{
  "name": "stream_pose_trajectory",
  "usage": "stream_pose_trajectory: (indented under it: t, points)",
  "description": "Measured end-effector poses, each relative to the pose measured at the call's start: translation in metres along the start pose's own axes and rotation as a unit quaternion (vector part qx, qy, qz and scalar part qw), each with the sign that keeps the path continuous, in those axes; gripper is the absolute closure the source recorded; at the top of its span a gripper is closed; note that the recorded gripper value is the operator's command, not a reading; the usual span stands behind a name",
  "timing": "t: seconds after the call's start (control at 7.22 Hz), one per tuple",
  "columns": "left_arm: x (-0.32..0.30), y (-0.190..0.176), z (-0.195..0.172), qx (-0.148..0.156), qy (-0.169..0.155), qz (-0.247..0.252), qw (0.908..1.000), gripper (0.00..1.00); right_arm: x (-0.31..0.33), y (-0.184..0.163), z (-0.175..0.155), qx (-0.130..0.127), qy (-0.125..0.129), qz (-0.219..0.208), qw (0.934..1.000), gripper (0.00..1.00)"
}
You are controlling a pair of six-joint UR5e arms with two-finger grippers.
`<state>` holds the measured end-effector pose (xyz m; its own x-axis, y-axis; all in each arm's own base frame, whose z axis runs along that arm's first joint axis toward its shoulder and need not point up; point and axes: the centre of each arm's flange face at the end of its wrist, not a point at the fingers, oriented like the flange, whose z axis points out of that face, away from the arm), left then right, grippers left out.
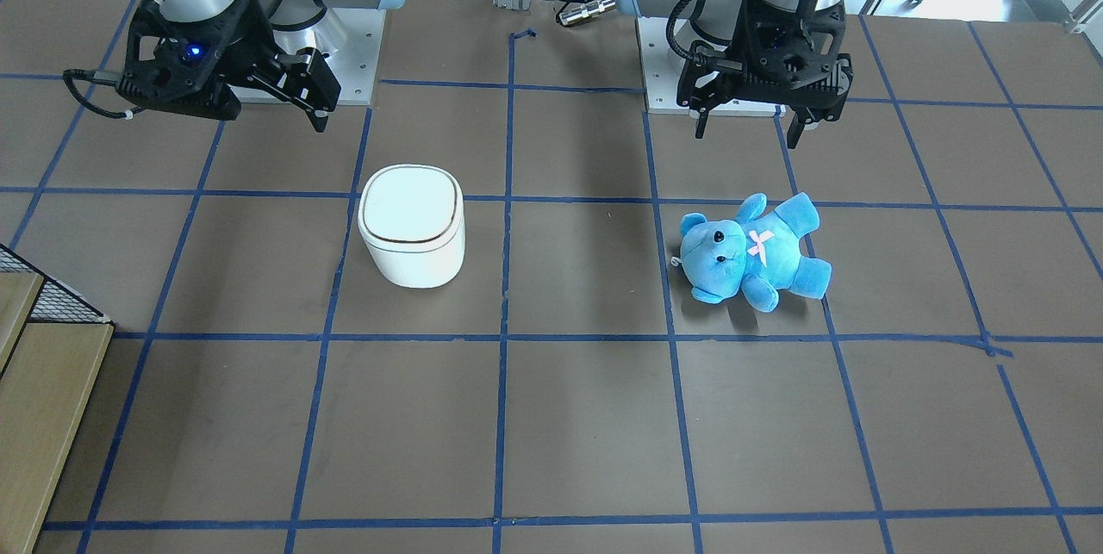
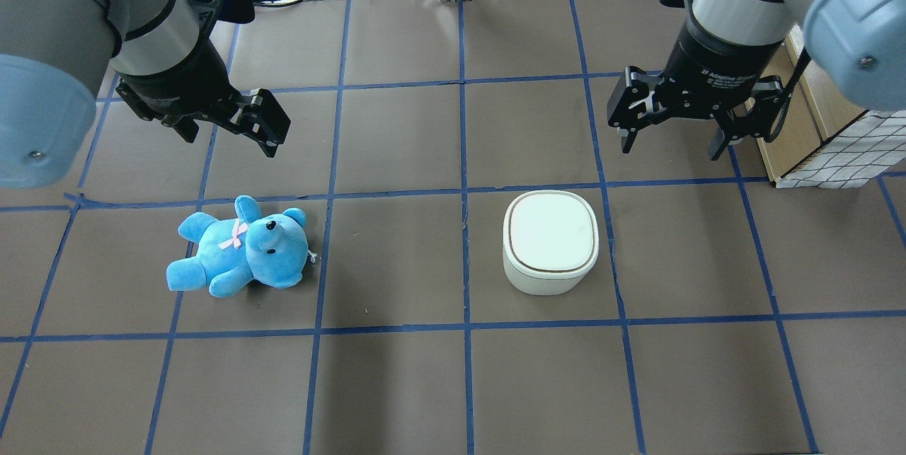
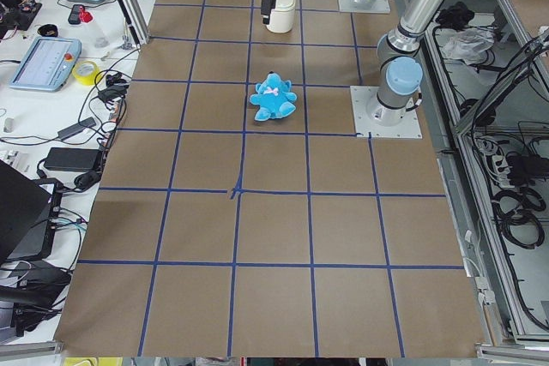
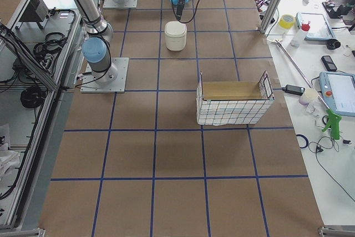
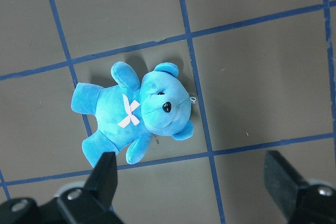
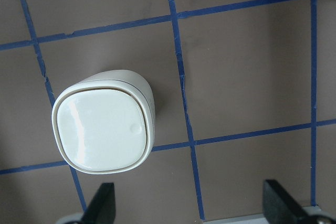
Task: Open trash can with right arm
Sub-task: 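Lower the right gripper onto the white trash can lid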
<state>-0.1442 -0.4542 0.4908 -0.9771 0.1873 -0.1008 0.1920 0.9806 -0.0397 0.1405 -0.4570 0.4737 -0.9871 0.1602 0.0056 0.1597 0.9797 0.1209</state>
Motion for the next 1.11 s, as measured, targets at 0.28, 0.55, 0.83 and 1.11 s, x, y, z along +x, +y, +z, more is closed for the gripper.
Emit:
stream_pose_trajectory:
  t: [0.28,0.55,0.83,1.11]
  points:
    - [0.0,0.0,0.0,0.0,0.0,0.0,1.0,0.0,-0.003,0.001,0.015,-0.01,-0.005,0.006,0.9999,0.82]
    - [0.0,0.0,0.0,0.0,0.0,0.0,1.0,0.0,-0.01,0.001,0.031,-0.015,-0.032,0.005,0.9994,1.0]
    - [0.0,0.0,0.0,0.0,0.0,0.0,1.0,0.0,-0.022,0.003,0.062,-0.02,-0.045,-0.005,0.9988,1.0]
    - [0.0,0.0,0.0,0.0,0.0,0.0,1.0,0.0,-0.036,0.002,0.095,-0.034,-0.042,-0.018,0.9984,1.0]
